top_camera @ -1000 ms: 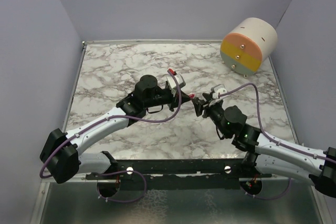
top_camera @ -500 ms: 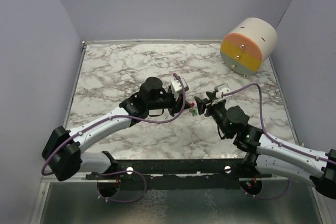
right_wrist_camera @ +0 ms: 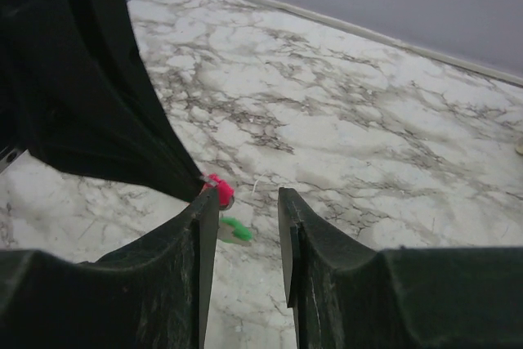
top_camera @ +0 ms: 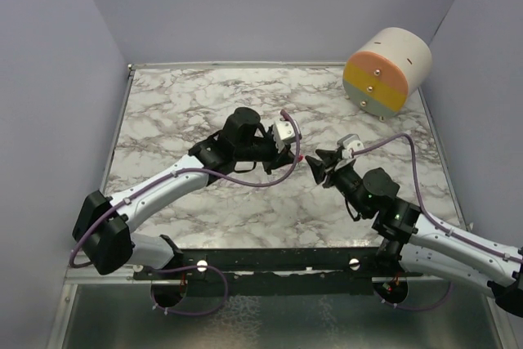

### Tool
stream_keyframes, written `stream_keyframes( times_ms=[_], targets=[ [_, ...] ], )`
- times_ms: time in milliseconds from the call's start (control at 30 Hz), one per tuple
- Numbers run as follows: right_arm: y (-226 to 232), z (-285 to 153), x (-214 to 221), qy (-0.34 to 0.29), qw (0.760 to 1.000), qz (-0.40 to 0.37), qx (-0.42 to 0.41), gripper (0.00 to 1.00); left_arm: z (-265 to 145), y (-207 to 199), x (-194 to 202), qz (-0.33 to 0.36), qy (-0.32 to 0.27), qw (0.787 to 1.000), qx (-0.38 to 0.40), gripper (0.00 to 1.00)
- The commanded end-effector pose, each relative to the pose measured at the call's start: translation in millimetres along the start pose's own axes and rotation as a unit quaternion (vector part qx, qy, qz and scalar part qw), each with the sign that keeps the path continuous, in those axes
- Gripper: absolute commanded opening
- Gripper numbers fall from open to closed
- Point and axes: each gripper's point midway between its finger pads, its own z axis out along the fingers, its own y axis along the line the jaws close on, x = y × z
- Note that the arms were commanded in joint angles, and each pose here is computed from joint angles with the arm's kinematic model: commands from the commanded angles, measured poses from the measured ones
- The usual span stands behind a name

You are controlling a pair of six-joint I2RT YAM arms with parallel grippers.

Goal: Put the keys on the keyring

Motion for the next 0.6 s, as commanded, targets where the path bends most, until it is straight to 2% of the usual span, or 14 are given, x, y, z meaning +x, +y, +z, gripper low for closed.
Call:
stream_keyframes(
  times_ms=[0, 233, 567],
  targets=[
    [24, -7, -2, 0.011, 0.997, -0.009, -0.077, 0.35, -6, -4, -3, 0.062, 0.006, 0.996, 0.071, 0.00],
    [36, -9, 2, 0.021, 0.993, -0.023, -0.112, 0.31, -13, -5, 0, 0.102, 0.019, 0.985, 0.139, 0.00],
    [46, -1, 14, 0.034, 0.988, -0.059, -0.140, 0.36, -13, -14, 16, 0.130, 0.052, 0.969, 0.203, 0.00]
  ],
)
